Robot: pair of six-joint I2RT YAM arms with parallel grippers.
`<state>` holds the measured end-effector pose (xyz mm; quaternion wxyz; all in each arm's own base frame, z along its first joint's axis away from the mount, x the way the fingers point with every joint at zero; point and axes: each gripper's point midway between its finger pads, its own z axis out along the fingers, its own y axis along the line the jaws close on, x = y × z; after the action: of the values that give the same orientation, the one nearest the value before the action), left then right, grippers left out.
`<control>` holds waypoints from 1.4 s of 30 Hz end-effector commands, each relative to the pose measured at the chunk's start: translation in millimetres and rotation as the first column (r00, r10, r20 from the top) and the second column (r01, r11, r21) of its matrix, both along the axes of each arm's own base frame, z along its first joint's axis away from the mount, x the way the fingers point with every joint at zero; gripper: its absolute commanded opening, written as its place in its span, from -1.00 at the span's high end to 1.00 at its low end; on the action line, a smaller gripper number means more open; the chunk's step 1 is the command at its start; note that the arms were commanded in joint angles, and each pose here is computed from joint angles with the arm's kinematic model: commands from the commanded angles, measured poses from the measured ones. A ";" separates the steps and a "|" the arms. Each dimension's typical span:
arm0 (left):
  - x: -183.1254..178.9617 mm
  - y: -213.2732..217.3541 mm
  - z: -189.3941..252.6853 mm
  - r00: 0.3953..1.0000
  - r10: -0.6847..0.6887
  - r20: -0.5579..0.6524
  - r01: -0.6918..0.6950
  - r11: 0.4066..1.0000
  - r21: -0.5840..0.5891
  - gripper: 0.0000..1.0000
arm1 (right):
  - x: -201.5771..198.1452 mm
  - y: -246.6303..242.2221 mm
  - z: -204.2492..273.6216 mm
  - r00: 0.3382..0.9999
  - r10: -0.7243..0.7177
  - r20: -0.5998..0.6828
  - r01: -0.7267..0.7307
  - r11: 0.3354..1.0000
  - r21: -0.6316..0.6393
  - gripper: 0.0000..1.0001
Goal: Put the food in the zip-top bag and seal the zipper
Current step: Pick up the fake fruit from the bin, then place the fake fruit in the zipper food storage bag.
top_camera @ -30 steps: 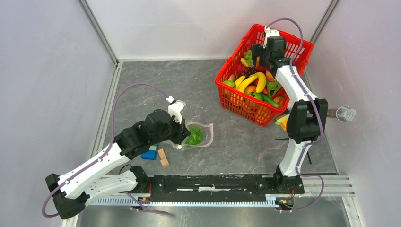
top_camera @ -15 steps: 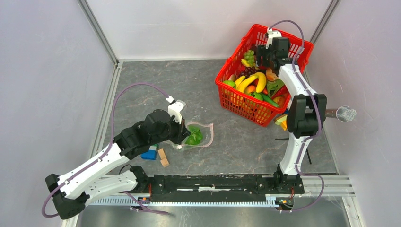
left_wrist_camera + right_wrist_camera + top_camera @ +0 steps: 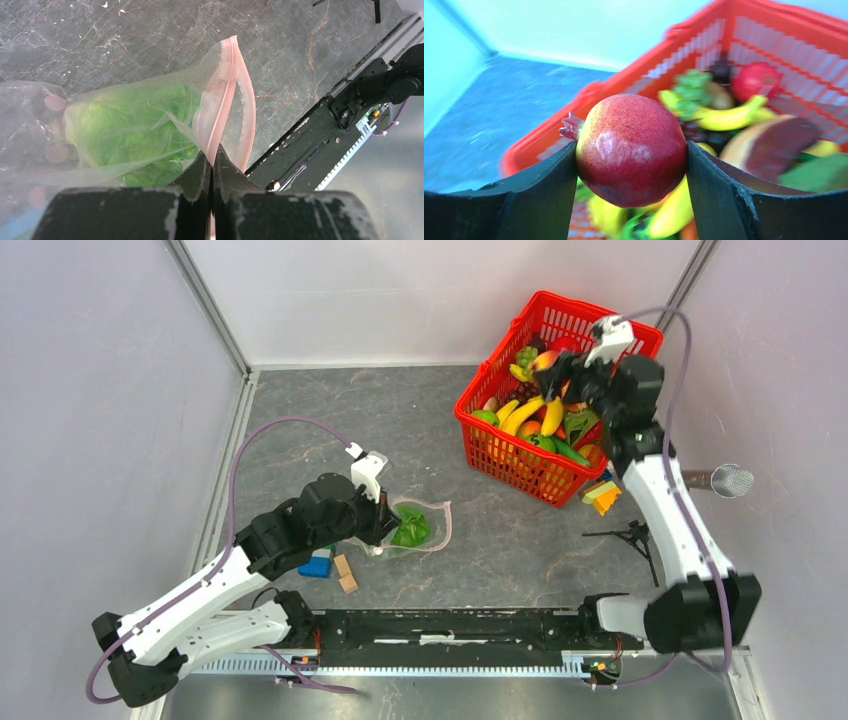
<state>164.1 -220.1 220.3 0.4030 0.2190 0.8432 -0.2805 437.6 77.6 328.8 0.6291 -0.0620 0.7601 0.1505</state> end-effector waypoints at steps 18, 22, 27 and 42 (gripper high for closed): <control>-0.2 -16.5 38.8 1.000 -0.005 0.019 0.008 0.986 -0.167 0.96 | -267.9 218.4 -63.5 0.640 0.765 0.081 -0.764 0.621 0.176 0.17; -8.5 -24.1 44.9 0.998 -0.060 0.000 0.059 0.980 -0.192 0.95 | -274.9 243.7 -87.9 0.636 0.772 0.002 -0.766 0.631 0.121 0.17; -30.3 -36.5 68.9 0.982 -0.190 -0.008 0.181 0.947 -0.264 0.96 | -262.1 260.4 -104.7 0.671 0.742 -0.014 -0.734 0.666 0.130 0.25; -39.6 -43.0 91.3 0.967 -0.255 -0.002 0.243 0.925 -0.292 0.94 | -325.9 301.5 -61.8 0.377 0.859 0.347 -0.926 0.343 0.158 0.25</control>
<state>127.6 -256.3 282.7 0.3592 0.2563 0.7941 -0.4179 138.9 365.2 234.1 0.5091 -0.3590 0.5920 0.5114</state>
